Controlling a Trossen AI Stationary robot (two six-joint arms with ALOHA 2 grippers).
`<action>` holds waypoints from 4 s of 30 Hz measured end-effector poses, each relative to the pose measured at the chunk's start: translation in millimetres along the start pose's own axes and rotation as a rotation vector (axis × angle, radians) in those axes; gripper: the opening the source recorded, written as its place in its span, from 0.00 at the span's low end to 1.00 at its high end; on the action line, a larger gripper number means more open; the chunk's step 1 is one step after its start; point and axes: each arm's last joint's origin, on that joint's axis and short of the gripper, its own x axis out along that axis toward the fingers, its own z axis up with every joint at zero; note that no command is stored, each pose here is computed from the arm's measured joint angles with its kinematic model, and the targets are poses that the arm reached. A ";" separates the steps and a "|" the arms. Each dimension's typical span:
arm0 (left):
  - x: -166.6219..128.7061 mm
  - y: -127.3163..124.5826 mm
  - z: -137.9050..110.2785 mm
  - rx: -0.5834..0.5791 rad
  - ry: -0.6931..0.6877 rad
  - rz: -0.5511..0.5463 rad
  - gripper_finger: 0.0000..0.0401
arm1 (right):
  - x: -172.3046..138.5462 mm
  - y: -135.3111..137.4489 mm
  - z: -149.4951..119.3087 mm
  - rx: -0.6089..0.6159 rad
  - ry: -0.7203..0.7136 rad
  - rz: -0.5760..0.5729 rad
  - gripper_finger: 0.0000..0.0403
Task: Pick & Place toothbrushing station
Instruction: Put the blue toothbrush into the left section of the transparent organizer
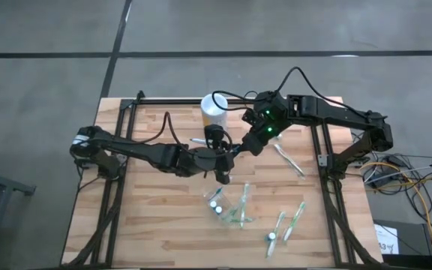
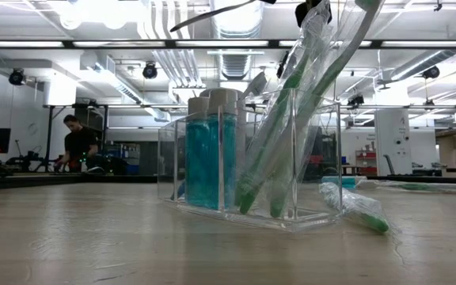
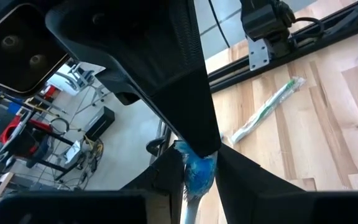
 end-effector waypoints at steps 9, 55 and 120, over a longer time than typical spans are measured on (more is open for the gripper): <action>-0.1 -0.1 0.1 0.000 -0.001 -0.002 0.14 | 0.0 -0.2 -0.1 -0.012 0.000 -0.003 0.06; 0.0 -1.9 -2.3 -0.034 0.005 -0.007 0.14 | -2.9 1.9 -2.6 -0.131 0.047 0.062 0.34; -20.4 -1.5 -79.5 -0.655 -0.451 -0.149 0.14 | -81.1 -14.9 -40.7 -0.230 -0.187 -0.436 0.20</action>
